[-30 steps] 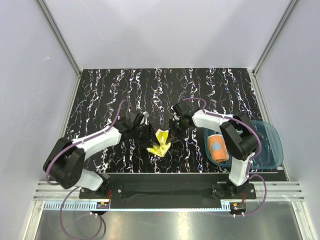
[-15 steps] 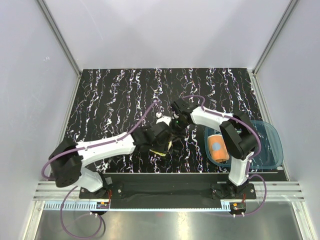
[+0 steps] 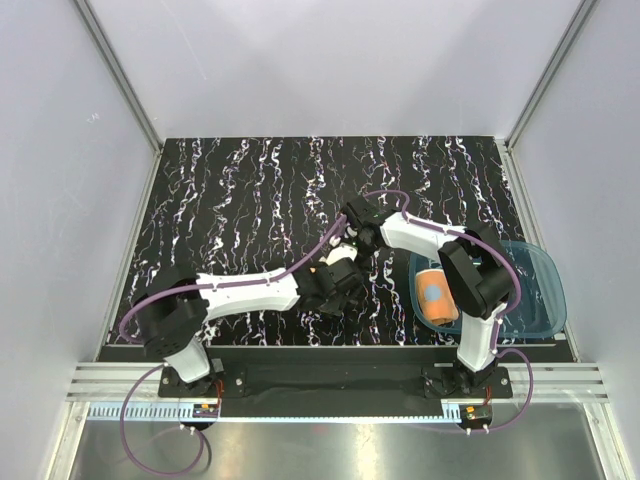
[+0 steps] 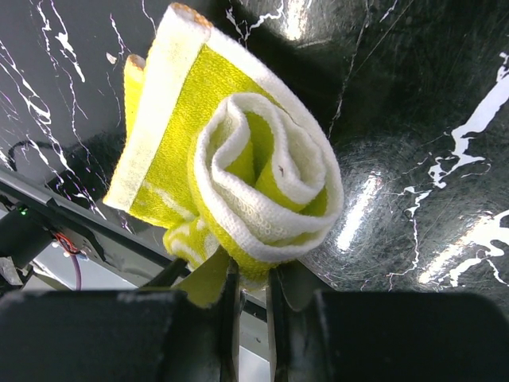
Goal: Roll the towels
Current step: Roll the towel
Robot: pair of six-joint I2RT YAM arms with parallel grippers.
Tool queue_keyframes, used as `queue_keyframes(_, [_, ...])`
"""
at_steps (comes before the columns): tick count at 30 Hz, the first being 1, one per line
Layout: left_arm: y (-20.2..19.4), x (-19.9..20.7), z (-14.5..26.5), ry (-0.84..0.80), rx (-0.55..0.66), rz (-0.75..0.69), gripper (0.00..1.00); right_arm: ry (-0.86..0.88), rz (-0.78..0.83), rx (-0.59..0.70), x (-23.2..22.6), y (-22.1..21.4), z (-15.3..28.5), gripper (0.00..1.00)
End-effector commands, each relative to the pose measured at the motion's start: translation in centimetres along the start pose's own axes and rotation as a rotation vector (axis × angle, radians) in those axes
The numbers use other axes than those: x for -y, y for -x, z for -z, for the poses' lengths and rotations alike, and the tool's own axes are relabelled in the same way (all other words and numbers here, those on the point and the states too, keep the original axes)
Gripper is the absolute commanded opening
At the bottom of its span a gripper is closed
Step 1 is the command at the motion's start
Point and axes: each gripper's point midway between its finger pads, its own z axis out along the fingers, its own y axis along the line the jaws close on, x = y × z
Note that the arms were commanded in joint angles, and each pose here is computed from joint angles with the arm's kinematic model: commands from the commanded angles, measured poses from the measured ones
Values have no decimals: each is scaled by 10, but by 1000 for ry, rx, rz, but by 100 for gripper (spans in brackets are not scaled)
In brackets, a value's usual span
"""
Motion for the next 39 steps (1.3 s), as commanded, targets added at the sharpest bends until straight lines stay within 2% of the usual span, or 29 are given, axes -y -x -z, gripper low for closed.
queue_keyframes(1, [20, -3, -4, 60, 78, 3, 48, 2, 36, 10, -7, 3, 3, 2])
queue_keyframes(6, [12, -16, -12, 136, 68, -25, 51, 8, 41, 3, -8, 2, 2, 2])
queue_keyframes(12, [-6, -14, -29, 127, 21, -67, 52, 19, 44, 0, -12, 5, 2, 3])
queue_keyframes(16, [-18, -12, -39, 129, -7, -88, 50, 23, 48, -7, -14, 5, 2, 6])
queue_keyframes(17, [-21, -13, -41, 132, -12, -90, 46, 24, 52, -10, -14, 5, 1, 8])
queue_keyframes(18, [-23, -14, -44, 137, -20, -93, 43, 22, 48, -13, -13, 4, 0, 11])
queue_keyframes(19, [-24, -15, -44, 142, -20, -95, 38, 20, 49, -16, -12, 3, 0, 18])
queue_keyframes(20, [-26, -17, -45, 149, -24, -92, 31, 21, 53, -17, -12, 3, 0, 22])
queue_keyframes(24, [-24, -16, -40, 133, -10, -91, 13, 5, 71, -21, -8, 3, 1, 40])
queue_keyframes(27, [-25, -11, -31, 78, -16, -95, 6, -12, 65, -27, 0, 7, 1, 49])
queue_keyframes(29, [-25, -4, -25, 20, -8, -87, 4, -17, 65, -24, 4, 12, 2, 56])
queue_keyframes(35, [-27, 19, 4, -232, 0, -6, 0, -24, -3, 54, 29, 47, 41, 64])
queue_keyframes(37, [-34, 20, 4, -304, -24, 56, 0, -27, -23, 115, 34, 66, 63, 70])
queue_keyframes(39, [-35, 27, 13, -388, -39, 110, 0, -30, -17, 179, 30, 80, 88, 81])
